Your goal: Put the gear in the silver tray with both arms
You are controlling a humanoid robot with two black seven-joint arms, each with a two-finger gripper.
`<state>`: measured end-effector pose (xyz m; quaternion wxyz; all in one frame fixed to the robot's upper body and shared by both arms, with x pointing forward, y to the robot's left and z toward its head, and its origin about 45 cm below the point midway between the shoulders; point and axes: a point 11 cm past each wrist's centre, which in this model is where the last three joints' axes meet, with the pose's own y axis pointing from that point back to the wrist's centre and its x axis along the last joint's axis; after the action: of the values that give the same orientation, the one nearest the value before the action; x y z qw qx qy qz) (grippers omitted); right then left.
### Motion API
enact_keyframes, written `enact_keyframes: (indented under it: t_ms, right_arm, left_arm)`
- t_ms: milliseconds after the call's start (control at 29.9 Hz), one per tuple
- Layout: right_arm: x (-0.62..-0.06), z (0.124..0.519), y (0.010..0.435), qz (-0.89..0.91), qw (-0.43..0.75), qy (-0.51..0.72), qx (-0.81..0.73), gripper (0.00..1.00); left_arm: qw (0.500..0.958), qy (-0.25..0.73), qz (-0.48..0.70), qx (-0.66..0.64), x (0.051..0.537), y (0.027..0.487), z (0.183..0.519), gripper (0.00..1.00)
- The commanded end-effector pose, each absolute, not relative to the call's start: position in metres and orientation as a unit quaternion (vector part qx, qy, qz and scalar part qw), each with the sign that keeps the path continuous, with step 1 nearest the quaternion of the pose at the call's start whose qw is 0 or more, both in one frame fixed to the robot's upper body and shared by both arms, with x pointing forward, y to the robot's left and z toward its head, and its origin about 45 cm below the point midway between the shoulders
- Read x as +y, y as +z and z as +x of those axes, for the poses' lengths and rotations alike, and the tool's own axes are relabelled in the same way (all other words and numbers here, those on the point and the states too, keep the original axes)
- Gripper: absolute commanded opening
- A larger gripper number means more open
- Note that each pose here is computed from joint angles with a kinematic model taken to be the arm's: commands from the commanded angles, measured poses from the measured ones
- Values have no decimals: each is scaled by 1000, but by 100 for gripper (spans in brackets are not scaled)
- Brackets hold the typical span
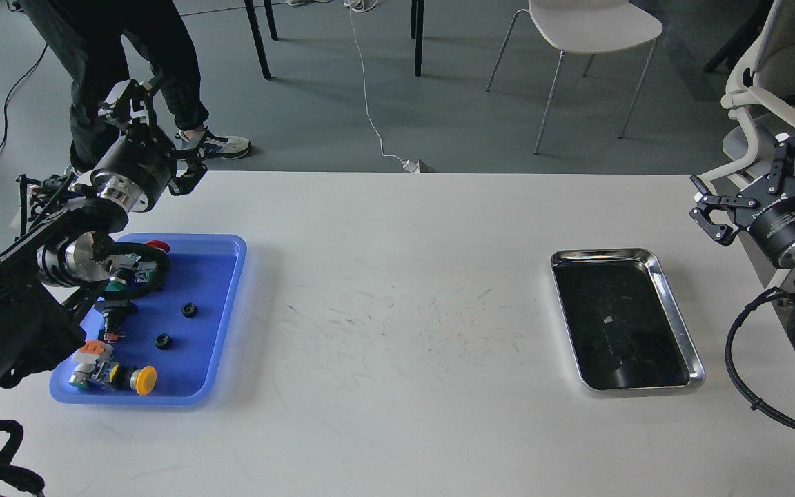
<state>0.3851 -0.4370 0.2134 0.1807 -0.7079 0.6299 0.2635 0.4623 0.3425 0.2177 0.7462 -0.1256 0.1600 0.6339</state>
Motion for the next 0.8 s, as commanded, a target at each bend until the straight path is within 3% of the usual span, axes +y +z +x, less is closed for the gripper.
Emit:
enact_keyframes:
  t_ms: [0,769]
  right_arm:
    - [-438,385,214,-707,182,262,631,99]
    - [-436,392,220,-711,183,256,629,99]
  left_arm:
    - [745,636,-126,159,344,218,462,98]
    - [716,673,-109,152,378,214,465,98]
